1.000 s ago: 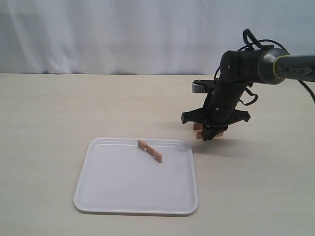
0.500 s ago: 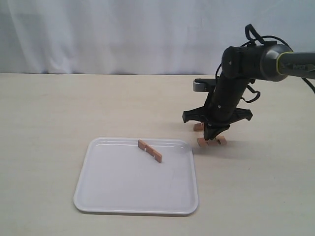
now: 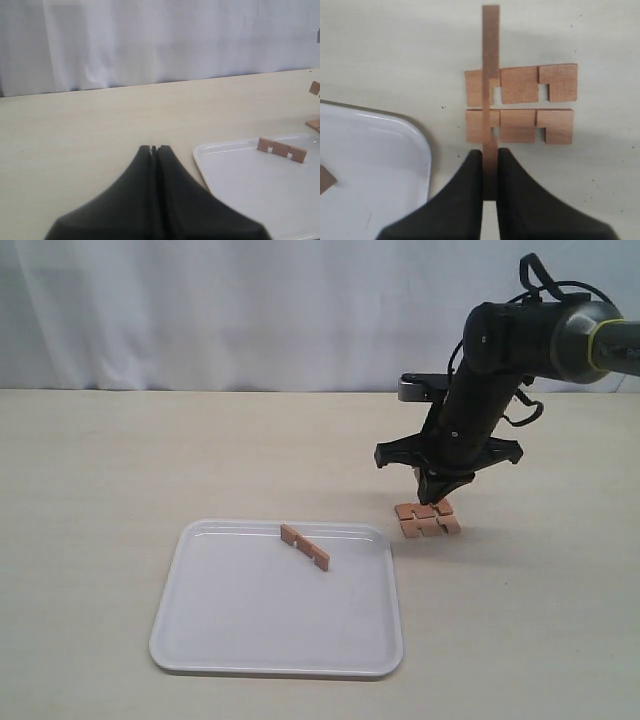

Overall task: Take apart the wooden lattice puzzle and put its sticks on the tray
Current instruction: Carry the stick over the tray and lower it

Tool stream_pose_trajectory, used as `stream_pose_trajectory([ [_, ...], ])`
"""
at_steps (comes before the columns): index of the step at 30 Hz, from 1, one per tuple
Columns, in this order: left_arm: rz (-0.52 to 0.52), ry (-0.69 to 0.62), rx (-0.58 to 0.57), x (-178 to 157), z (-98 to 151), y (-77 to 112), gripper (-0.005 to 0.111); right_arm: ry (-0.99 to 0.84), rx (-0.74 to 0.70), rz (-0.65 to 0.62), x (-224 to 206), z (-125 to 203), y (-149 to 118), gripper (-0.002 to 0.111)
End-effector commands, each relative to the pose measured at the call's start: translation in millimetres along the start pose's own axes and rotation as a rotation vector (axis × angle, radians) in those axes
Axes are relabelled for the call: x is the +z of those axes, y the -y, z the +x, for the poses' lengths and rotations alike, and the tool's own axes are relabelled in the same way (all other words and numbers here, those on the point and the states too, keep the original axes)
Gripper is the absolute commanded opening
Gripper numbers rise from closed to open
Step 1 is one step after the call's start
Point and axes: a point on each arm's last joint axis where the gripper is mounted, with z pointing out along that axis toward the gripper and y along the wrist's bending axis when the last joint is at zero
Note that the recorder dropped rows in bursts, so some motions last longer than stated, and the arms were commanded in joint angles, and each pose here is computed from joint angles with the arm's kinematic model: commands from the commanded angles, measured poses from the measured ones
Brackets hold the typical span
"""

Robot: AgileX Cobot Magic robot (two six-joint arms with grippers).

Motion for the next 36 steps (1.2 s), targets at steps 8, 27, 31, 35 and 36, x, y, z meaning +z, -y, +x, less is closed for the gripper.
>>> stream_pose_trajectory([
  [8,0.001,0.012,-0.004,-0.1,-0.4,0.1,0.0,-0.067,-0.152,-0.01,-6.9,6.9,-0.5,0.004],
  [27,0.001,0.012,-0.004,-0.1,-0.4,0.1,0.0,-0.046,-0.484,-0.333,-10.4,21.0,-72.0,0.004],
  [31,0.001,0.012,-0.004,-0.1,-0.4,0.1,0.0,-0.036,-0.583,-0.34,-9.4,31.3,-104.2,0.004],
  [35,0.001,0.012,-0.004,-0.1,-0.4,0.1,0.0,-0.048,-0.66,-0.343,-8.8,44.9,-133.1,0.004],
  [36,0.001,0.012,-0.004,-0.1,-0.4,0.1,0.0,-0.044,-0.683,-0.337,-8.5,47.4,-138.7,0.004],
])
